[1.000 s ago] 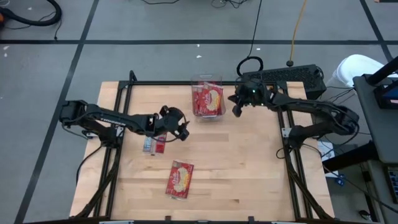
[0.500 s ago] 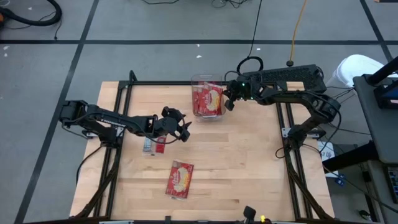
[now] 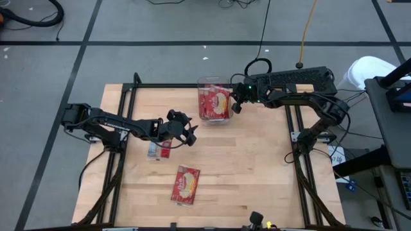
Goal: Sort popcorn bags into baskets
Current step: Put the red popcorn pack into the transparent bin
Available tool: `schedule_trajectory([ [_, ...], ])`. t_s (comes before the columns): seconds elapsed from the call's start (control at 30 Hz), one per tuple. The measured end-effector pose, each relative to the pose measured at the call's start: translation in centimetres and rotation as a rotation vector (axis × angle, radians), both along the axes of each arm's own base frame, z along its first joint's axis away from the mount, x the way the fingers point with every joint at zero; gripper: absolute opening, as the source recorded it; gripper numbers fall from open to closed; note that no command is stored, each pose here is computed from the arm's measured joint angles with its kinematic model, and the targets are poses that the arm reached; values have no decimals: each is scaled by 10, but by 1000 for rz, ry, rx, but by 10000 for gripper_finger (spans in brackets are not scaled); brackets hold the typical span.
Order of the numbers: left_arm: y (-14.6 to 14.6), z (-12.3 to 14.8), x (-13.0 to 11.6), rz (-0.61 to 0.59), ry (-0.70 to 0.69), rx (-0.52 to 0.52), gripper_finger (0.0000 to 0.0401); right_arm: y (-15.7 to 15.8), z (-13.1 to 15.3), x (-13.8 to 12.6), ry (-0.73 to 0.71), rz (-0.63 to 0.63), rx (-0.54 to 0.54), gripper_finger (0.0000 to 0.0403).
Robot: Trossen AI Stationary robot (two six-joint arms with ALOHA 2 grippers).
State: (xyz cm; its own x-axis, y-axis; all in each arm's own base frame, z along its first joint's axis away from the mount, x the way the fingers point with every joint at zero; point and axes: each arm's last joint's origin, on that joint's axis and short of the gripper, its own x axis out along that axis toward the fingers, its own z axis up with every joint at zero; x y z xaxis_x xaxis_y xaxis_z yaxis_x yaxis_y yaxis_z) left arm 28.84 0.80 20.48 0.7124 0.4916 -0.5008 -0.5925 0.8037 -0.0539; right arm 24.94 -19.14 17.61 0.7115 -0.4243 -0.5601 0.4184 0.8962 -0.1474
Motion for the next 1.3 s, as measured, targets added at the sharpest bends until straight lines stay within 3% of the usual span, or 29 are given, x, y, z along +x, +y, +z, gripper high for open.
schedule_trajectory([
  [0.37,0,0,0,2,-4,-5,227,-2,7,5,-72,8,-58,0],
  [0.5,0,-2,-1,4,21,-7,227,6,21,4,-129,-3,-22,0],
  [0.67,-1,-10,-9,47,105,-59,227,41,63,-3,-284,112,40,0],
  [0.8,-4,-19,-19,98,200,-111,227,83,75,-11,-361,233,26,0],
  [0.9,-7,-24,-26,154,244,-163,227,114,68,-16,-393,293,67,0],
  [1.1,-19,-30,-38,246,294,-252,227,173,20,-22,-382,279,113,0],
  [1.3,-45,-30,-39,176,273,-273,227,219,-7,-26,-333,330,115,0],
])
